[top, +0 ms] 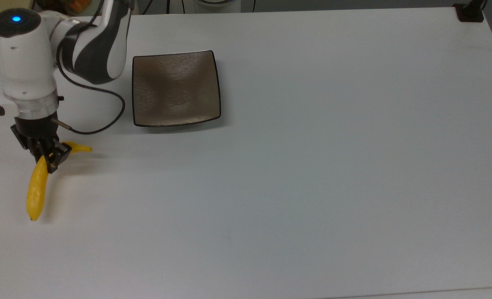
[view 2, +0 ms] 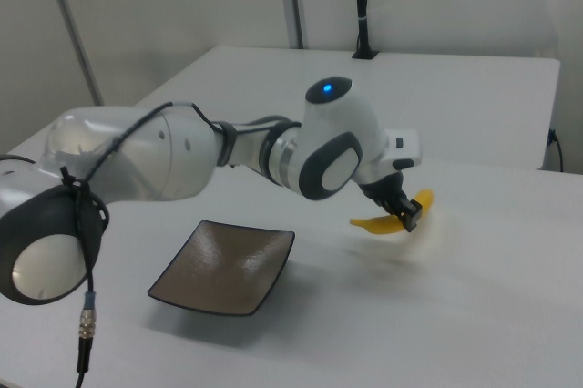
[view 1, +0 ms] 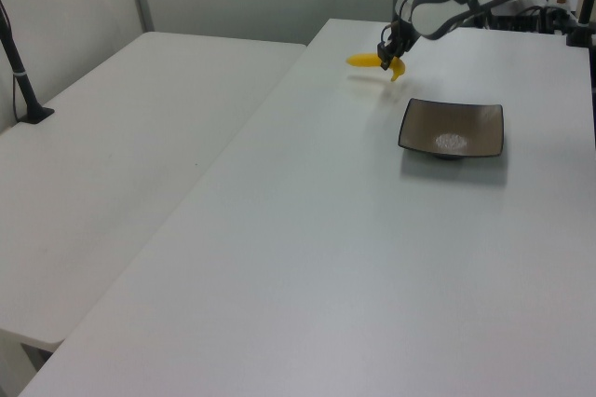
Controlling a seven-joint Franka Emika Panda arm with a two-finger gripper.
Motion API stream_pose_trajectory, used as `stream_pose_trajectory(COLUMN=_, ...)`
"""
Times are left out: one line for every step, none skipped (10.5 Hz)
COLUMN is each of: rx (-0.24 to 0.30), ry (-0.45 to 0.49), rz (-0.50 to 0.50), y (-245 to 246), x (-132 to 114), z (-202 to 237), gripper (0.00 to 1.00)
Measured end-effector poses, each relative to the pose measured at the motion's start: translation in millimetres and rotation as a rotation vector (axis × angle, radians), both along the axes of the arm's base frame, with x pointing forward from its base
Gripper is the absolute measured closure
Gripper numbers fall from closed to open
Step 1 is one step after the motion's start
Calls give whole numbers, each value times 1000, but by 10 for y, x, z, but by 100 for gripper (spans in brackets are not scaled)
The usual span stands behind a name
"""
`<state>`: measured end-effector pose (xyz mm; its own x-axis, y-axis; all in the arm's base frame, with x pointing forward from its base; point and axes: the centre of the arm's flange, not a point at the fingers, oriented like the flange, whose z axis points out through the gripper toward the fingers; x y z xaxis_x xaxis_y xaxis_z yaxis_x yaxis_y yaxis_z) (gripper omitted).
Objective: Bananas placed on a ceramic plate
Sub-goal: 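Lift the banana and carry it over the brown plate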
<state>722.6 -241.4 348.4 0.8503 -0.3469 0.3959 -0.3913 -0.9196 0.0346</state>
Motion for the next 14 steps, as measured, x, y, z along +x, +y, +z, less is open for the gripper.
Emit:
stream_pose_trajectory(rx=19, ry=69, rz=18, y=47, x=-68, z=136, gripper=70)
stream_pose_trajectory(rx=31, ry=142, rz=65, y=124, x=-142, z=278, gripper=70)
stream_pose_trajectory(rx=46, ry=219, rz=124, y=233, x=-231, z=430, gripper=70)
stream_pose_trajectory(rx=62, ry=282, rz=175, y=348, x=-329, z=589, gripper=70)
stream_pose_trajectory(rx=73, ry=314, rz=215, y=468, x=-427, z=746, gripper=70)
stream_pose_trajectory(rx=79, ry=326, rz=239, y=578, x=-533, z=861, gripper=70)
stream_pose_trajectory(rx=83, ry=336, rz=259, y=683, x=-652, z=928, gripper=70)
stream_pose_trajectory(rx=84, ry=347, rz=287, y=799, x=-776, z=971, gripper=70)
stream_pose_trajectory(rx=86, ry=357, rz=311, y=934, x=-901, z=1013, gripper=70)
stream_pose_trajectory(rx=97, ry=374, rz=330, y=1078, x=-1029, z=1045, gripper=70)
stream_pose_trajectory(rx=116, ry=420, rz=350, y=1243, x=-1179, z=1075, gripper=70)
stream_pose_trajectory(rx=135, ry=475, rz=371, y=1405, x=-1318, z=1114, gripper=70)
stream_pose_trajectory(rx=152, ry=519, rz=391, y=1560, x=-1421, z=1142, gripper=70)
stream_pose_trajectory(rx=158, ry=542, rz=405, y=1655, x=-1466, z=1136, gripper=66)
